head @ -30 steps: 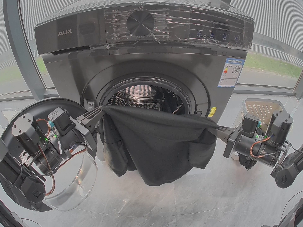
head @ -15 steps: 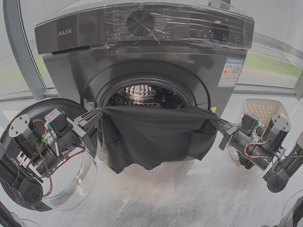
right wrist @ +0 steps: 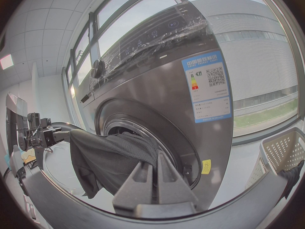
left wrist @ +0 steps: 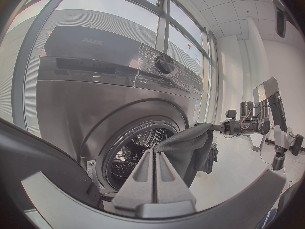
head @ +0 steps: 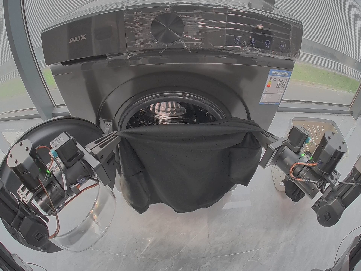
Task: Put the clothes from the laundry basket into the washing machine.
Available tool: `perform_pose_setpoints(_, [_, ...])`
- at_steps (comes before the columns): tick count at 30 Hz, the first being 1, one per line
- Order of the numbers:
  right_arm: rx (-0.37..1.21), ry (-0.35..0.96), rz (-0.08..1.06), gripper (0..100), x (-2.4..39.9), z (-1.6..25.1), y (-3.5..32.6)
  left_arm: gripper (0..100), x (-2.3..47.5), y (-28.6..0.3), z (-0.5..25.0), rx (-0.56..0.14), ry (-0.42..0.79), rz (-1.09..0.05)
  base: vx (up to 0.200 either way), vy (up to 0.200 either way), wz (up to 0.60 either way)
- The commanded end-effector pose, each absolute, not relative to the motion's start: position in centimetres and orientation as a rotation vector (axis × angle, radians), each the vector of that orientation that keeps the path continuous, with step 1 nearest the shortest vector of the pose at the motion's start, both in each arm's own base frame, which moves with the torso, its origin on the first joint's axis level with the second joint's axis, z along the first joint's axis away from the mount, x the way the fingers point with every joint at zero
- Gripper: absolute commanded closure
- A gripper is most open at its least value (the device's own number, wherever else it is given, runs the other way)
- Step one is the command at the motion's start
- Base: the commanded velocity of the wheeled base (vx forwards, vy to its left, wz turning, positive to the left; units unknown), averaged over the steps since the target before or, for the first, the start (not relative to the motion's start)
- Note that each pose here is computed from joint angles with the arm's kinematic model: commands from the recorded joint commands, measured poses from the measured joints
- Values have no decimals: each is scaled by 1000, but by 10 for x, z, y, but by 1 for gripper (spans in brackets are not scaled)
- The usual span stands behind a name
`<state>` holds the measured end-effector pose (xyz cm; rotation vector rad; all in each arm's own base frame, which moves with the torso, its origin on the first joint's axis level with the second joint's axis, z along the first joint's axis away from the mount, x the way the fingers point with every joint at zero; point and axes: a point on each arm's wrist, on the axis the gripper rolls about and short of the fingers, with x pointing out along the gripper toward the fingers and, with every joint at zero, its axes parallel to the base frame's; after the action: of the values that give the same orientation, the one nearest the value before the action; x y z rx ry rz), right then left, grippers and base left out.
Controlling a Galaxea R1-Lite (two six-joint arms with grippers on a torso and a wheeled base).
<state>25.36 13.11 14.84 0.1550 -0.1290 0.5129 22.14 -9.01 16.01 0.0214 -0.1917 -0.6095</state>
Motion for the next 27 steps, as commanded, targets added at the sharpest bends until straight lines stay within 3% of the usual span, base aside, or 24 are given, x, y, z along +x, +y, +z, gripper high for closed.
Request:
perform_pose_setpoints(1, [163,-159,516,100,252,156,131,100,221,-89,160,23,-191,-606,0,0,0])
perform_pose_setpoints(27, [166,-202,544,100,246,168,134,100,224,-89,170,21,-237,-596,0,0,0])
